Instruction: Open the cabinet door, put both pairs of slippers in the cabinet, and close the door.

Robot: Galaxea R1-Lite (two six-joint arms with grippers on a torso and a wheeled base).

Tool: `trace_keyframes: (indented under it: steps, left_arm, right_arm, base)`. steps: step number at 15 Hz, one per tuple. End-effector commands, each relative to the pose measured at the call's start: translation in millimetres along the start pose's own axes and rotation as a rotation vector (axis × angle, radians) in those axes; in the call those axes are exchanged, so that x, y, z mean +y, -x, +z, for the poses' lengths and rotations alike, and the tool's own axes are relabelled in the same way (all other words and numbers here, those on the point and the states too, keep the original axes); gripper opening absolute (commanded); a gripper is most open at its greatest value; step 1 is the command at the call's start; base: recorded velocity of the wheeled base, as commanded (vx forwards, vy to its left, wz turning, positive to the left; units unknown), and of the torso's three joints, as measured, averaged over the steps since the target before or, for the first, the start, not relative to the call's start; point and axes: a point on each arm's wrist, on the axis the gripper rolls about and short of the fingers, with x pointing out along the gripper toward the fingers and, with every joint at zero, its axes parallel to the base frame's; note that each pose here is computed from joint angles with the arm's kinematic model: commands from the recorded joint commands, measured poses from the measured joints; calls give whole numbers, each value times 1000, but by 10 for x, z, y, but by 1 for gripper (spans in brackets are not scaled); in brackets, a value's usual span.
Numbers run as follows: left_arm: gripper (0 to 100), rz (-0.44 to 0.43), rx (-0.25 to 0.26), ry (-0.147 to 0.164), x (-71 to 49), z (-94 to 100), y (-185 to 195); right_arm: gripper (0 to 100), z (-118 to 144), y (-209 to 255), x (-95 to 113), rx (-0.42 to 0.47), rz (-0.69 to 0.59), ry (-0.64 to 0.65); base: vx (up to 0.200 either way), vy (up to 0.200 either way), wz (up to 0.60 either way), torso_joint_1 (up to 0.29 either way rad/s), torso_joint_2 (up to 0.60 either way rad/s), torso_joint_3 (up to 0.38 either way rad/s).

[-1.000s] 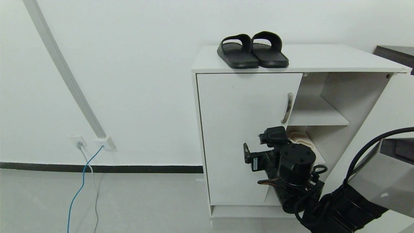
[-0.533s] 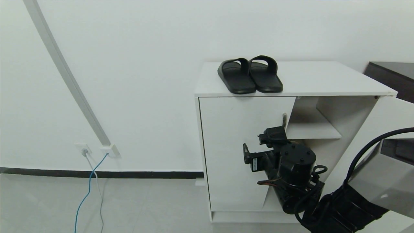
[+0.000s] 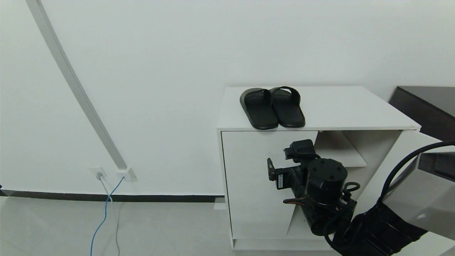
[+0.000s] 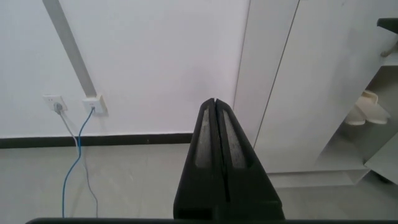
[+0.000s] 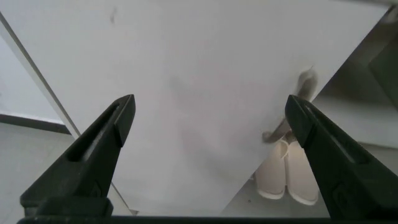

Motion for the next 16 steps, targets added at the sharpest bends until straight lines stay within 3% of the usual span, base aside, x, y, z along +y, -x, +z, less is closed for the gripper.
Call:
trace_keyframes:
  steps: [1,10,16]
  left_arm:
    - [0,0,0,0,0,0,0]
    - [0,0,0,0,0,0,0]
    - [0,0,0,-4,0,0,0]
  right_arm:
    - [100,-1,4,0,1,0,1]
    - [100,-21,7,-1,7,2,5]
    - [100,-42,12,-8,12,10,8]
  base:
    - [0,0,0,222,-530,-325]
    - [0,0,0,249,-576,-329]
    - [0,0,0,186,-406,-223]
